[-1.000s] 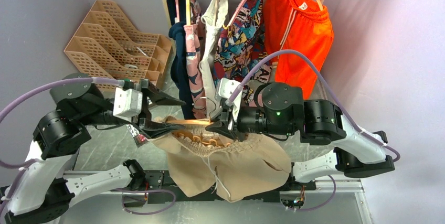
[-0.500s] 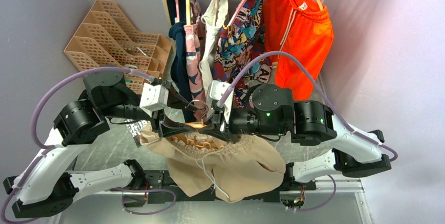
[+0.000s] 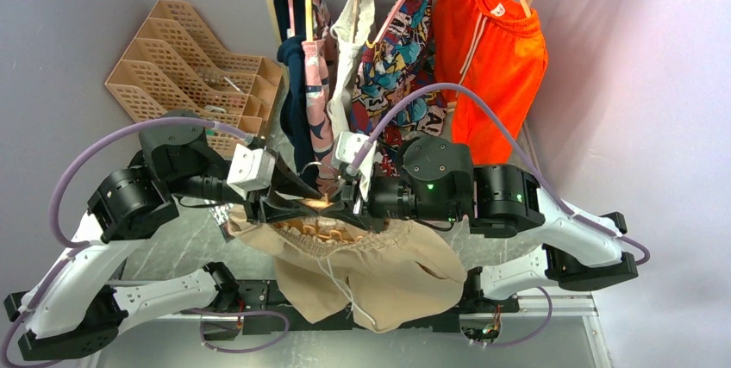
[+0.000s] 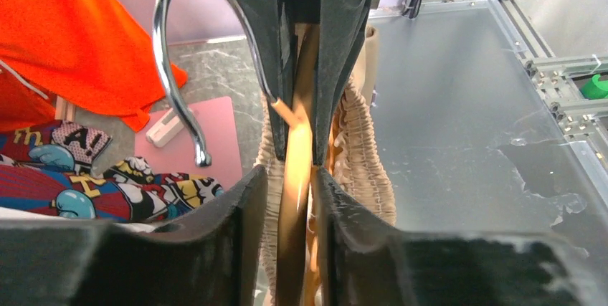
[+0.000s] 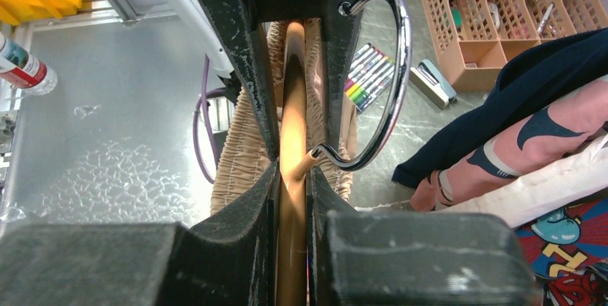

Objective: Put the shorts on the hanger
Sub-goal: Adjust the hanger.

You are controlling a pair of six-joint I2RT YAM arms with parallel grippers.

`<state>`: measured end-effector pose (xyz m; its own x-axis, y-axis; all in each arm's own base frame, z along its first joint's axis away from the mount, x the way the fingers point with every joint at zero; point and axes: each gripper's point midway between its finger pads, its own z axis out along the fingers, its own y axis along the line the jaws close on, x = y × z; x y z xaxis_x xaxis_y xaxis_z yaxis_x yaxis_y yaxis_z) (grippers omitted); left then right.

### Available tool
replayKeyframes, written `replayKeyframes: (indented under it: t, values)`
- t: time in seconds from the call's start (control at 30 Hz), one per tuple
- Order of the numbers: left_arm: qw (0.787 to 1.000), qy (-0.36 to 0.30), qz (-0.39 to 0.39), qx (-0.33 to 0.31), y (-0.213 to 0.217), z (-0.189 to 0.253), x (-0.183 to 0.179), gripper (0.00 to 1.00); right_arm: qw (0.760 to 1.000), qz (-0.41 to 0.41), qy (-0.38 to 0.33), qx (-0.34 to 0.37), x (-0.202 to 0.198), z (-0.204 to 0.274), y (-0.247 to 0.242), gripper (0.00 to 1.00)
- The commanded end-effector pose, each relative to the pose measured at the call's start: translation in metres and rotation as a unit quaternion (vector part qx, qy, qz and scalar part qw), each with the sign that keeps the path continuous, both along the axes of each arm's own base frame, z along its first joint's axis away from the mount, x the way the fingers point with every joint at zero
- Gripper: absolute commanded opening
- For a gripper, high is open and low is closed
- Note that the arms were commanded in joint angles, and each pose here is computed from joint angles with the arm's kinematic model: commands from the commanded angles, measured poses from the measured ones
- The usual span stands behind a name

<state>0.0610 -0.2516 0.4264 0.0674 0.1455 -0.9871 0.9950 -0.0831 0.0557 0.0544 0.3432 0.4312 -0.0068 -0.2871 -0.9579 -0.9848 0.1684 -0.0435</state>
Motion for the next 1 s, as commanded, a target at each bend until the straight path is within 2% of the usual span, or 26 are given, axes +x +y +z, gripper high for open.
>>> replayKeyframes:
  t: [0.0, 0.07, 0.2, 0.3, 0.43, 0.53, 0.57, 0.67, 0.73, 0.83, 0.97]
  values:
    - [1.0, -0.001, 0.006, 0.003, 0.001, -0.007, 0.002, 0.46, 0.998, 0.017, -0.001, 0.064, -0.007, 0.032, 0.004, 0.0]
    - [1.0, -0.001, 0.007, 0.004, 0.002, -0.009, 0.002, 0.52, 0.998, 0.019, 0.0, 0.065, -0.008, 0.032, 0.005, 0.0]
    - [1.0, 0.004, 0.005, 0.01, 0.002, -0.014, 0.002, 0.53, 0.998, 0.02, 0.0, 0.064, -0.008, 0.032, 0.006, 0.0]
    - [1.0, 0.001, 0.006, 0.01, 0.002, -0.013, 0.002, 0.39, 0.998, 0.022, 0.0, 0.064, -0.009, 0.034, 0.007, 0.0]
    - [1.0, -0.012, 0.02, -0.001, 0.003, -0.008, 0.006, 0.09, 0.998, 0.025, 0.003, 0.06, -0.01, 0.031, 0.008, 0.0]
    - [0.999, -0.03, 0.04, -0.02, 0.007, 0.0, 0.01, 0.07, 0.998, 0.028, 0.009, 0.057, -0.012, 0.029, 0.006, 0.0]
    - [0.998, -0.036, 0.046, -0.028, 0.008, 0.003, 0.011, 0.07, 0.998, 0.029, 0.013, 0.057, -0.013, 0.029, 0.005, 0.04]
    - [0.996, -0.052, 0.058, -0.049, 0.014, 0.011, 0.011, 0.07, 0.998, 0.027, 0.022, 0.061, -0.015, 0.032, -0.001, 0.34]
    - [0.995, -0.056, 0.056, -0.055, 0.015, 0.012, 0.008, 0.07, 0.997, 0.018, 0.026, 0.066, -0.014, 0.035, -0.01, 0.45]
    - [0.996, -0.052, 0.049, -0.052, 0.016, 0.01, 0.005, 0.07, 0.997, -0.004, 0.031, 0.077, -0.01, 0.044, -0.028, 0.5]
    - [0.998, -0.041, 0.037, -0.042, 0.016, 0.003, 0.001, 0.07, 0.996, -0.02, 0.041, 0.077, -0.008, 0.05, -0.047, 0.5]
